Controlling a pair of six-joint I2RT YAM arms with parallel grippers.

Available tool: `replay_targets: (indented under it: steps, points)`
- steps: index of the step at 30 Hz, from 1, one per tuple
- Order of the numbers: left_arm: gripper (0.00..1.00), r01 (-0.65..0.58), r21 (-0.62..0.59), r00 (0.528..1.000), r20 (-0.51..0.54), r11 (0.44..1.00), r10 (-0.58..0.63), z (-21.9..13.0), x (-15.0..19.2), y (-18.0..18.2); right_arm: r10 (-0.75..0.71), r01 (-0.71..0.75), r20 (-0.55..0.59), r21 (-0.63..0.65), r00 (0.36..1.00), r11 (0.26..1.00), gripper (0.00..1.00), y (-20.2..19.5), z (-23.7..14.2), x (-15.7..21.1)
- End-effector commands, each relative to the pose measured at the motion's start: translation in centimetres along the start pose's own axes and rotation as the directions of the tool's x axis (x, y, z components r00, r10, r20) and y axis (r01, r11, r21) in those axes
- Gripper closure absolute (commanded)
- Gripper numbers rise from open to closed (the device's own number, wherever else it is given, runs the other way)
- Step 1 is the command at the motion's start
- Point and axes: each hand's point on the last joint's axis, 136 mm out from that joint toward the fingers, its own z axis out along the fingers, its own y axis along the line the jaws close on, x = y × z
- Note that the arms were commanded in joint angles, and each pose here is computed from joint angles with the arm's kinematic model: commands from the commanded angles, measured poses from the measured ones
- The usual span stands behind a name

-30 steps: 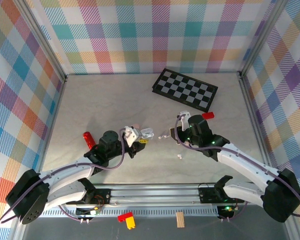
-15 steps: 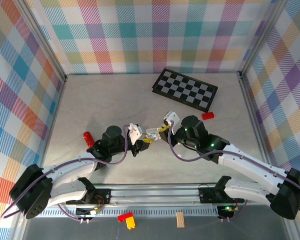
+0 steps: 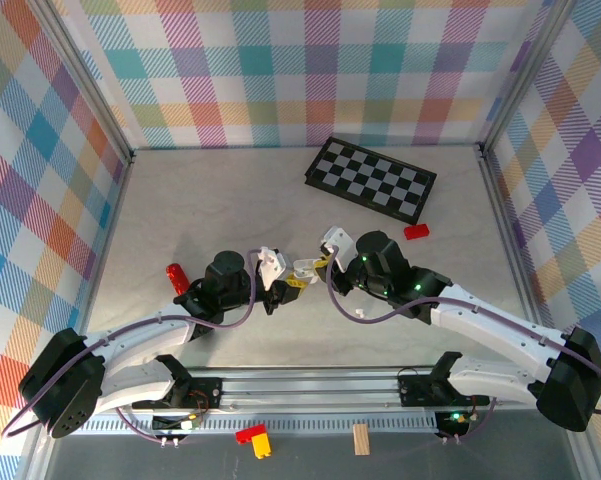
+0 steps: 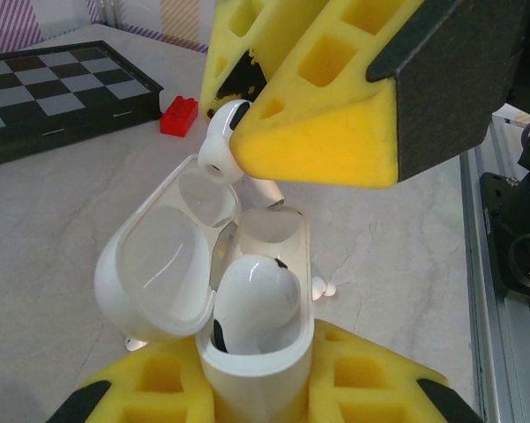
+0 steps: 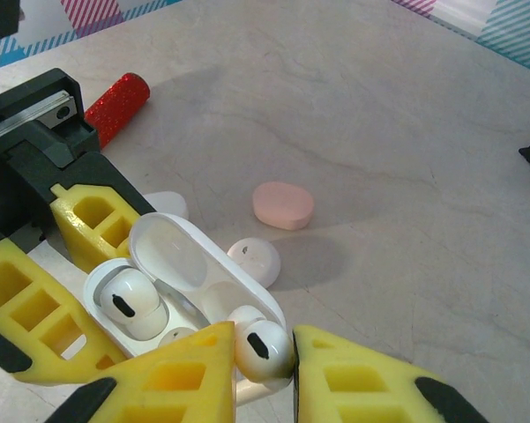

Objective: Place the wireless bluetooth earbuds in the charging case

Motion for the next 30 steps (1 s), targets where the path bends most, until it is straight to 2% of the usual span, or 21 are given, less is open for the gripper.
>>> replay_targets:
  steps: [1, 11, 17, 23, 30]
  points:
    - [0.88, -0.024, 0.01, 0.996, 0.084, 1.0, 0.023, -0.3, -3.0, -0.3, -0.02, 0.02, -0.001, -0.043, 1.0, 0.999, 0.8, 0.9, 0.0, -0.2]
    - [0.89, -0.014, -0.005, 0.995, 0.096, 1.0, 0.014, -0.3, -3.0, 0.0, -0.017, 0.019, 0.042, -0.05, 0.999, 0.999, 0.79, 1.1, -0.4, -0.7]
    - [0.89, -0.016, 0.046, 0.996, 0.088, 0.999, 0.012, 0.0, -3.0, -0.7, -0.017, 0.02, 0.063, -0.051, 0.998, 0.999, 0.8, 1.0, -0.1, -1.1]
    - [0.89, -0.007, 0.045, 0.995, 0.098, 0.999, 0.003, -0.3, -3.2, -0.7, -0.063, 0.067, 0.077, -0.053, 0.995, 0.996, 0.79, 1.2, 0.0, -0.9]
    - [0.89, 0.012, 0.032, 0.993, 0.121, 0.999, -0.016, -0.5, -4.1, -0.4, -0.091, 0.102, 0.097, -0.12, 0.991, 0.987, 0.77, 2.4, -0.5, 0.0]
